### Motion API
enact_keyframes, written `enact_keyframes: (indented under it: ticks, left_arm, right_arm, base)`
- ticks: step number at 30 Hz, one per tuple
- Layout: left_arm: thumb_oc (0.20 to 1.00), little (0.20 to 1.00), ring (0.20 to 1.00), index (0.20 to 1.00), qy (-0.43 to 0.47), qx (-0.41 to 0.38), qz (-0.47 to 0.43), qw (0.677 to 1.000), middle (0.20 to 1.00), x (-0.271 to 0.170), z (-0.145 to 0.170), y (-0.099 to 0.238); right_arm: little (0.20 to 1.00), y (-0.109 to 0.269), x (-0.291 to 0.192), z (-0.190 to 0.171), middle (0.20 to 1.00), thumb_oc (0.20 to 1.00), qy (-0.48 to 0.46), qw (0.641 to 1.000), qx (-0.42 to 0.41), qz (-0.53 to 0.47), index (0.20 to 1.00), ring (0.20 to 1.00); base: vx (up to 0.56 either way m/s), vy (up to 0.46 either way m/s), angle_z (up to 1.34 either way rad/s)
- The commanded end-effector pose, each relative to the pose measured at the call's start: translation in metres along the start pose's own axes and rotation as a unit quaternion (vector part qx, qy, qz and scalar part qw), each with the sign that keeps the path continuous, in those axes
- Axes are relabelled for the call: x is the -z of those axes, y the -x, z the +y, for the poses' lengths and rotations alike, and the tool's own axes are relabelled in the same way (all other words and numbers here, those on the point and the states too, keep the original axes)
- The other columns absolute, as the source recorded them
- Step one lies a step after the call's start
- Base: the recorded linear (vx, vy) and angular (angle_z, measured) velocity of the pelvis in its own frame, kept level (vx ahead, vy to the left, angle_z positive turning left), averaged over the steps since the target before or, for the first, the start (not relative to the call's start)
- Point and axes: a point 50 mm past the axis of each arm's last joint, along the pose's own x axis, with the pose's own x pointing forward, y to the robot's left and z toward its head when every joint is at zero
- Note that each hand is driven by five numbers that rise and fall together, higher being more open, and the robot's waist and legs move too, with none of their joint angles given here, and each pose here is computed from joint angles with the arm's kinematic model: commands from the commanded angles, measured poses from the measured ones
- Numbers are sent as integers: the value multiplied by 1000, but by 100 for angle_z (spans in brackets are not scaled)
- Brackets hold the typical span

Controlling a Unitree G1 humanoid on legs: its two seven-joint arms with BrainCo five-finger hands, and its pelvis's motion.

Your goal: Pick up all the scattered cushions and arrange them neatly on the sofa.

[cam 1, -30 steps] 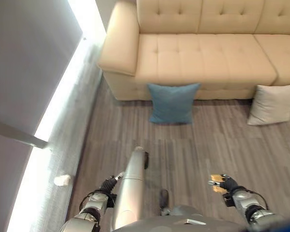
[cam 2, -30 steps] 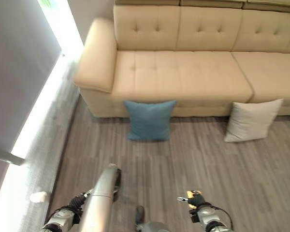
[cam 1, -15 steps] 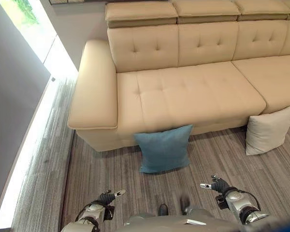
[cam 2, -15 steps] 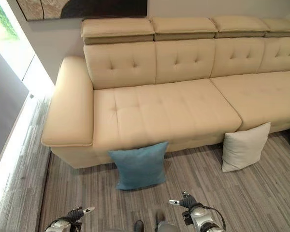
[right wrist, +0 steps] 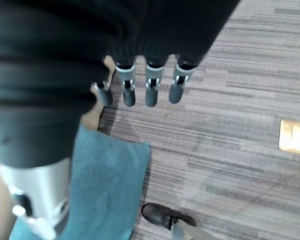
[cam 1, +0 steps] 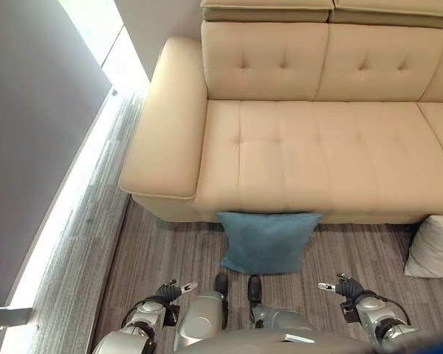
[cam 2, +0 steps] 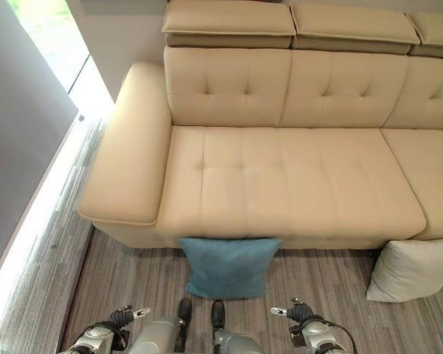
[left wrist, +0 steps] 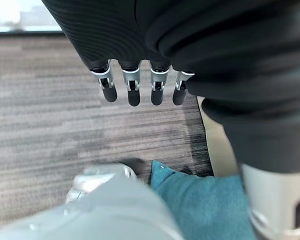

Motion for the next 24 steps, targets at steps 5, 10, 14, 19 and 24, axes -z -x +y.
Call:
enact_keyframes:
  ticks: [5, 10, 14, 19, 24]
  left_arm:
    - [1000, 1000, 1000, 1000, -1, -22, 13, 1000, 1000, 9, 12, 1]
    - [1000, 1000, 1000, 1000, 0, -33, 10, 999, 1000, 8, 17, 2]
    - [1000, 1000, 1000, 1000, 3, -38, 5, 999, 1000, 7, 21, 2]
    - [1000, 1000, 1000, 1000, -5, -26, -11, 1000, 1000, -3, 14, 0]
    - [1000, 1000, 1000, 1000, -11, -9, -44, 999, 1000, -24, 4, -1]
  right_arm:
    - [1000, -1, -19, 0, 1000, 1000, 30, 999, -5, -37, 1000, 1000]
    - [1000, -2, -29, -1, 1000, 1000, 30, 998, -3, -53, 1000, 1000]
    - [1000, -2, -33, -4, 1000, 1000, 34, 997, -1, -62, 1000, 1000]
    - [1000, 0, -28, -12, 1000, 1000, 21, 998, 12, -65, 1000, 1000]
    - [1000, 1, -11, -21, 1000, 1000, 3, 999, 28, -35, 1000, 1000]
  base:
    - [36, 114, -45]
    - [55, -57, -12]
    - [58, -286, 6]
    - [-8, -302, 21]
    - [-61, -163, 60]
